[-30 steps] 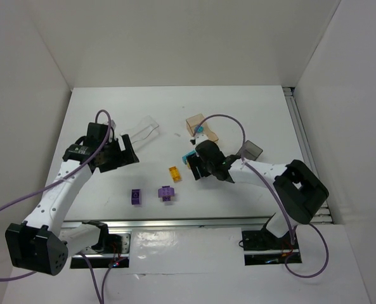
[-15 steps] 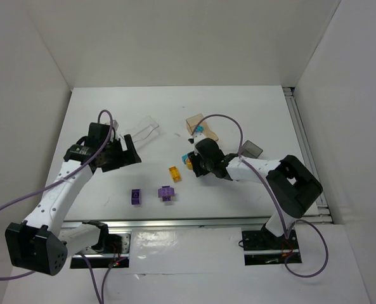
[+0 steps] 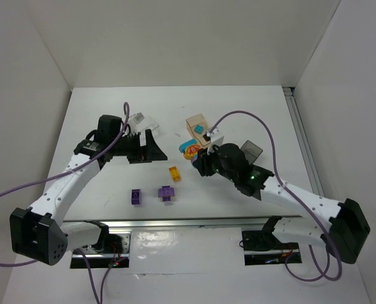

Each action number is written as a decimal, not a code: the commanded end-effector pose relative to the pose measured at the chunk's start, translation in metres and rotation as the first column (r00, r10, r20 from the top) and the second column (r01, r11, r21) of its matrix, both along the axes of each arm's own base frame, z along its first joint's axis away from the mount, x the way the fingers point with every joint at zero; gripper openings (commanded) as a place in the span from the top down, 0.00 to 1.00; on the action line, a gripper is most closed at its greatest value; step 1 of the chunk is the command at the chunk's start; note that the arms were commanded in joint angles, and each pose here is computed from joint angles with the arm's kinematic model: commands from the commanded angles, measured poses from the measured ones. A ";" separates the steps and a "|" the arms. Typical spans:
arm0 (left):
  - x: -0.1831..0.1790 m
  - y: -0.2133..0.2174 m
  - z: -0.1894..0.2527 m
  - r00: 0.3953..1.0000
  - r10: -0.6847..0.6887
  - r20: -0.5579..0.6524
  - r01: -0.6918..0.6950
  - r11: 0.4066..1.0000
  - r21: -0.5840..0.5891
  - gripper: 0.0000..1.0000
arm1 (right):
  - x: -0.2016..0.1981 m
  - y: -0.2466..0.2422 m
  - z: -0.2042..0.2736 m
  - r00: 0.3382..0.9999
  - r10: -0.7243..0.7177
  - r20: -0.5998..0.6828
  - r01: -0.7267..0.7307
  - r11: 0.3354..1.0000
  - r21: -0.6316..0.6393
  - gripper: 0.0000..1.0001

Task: Sort the legos into containers by color

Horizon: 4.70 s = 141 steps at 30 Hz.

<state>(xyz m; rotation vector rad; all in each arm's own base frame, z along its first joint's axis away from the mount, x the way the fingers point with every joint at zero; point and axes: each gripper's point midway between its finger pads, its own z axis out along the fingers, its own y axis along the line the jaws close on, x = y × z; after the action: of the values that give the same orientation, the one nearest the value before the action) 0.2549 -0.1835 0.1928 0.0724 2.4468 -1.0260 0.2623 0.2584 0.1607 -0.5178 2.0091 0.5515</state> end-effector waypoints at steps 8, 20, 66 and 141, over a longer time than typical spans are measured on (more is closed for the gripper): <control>0.005 -0.068 0.049 0.971 -0.213 0.110 0.236 0.926 -0.295 0.00 | -0.034 -0.013 0.004 1.000 -0.017 -0.005 0.018 1.000 0.022 0.79; 0.020 -0.112 -0.005 0.935 -0.353 -0.031 0.333 0.904 -0.268 0.00 | -0.039 -0.010 0.006 1.000 0.010 -0.025 -0.009 1.000 0.020 0.80; 0.039 0.016 0.010 0.986 0.166 0.014 -0.167 0.982 0.091 1.00 | 0.155 -0.042 0.021 0.870 -0.492 0.033 0.489 0.853 -0.180 0.85; -0.044 -0.071 0.071 0.796 -0.428 0.429 0.580 0.743 -0.333 1.00 | -0.071 0.058 0.118 0.825 0.562 0.060 -0.429 0.553 0.714 0.38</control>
<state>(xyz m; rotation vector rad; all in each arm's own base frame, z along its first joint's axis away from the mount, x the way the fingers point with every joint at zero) 0.2104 -0.2520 0.2566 0.6658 1.9165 -1.6618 0.1905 0.3145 0.2491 -0.5174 1.7146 1.6897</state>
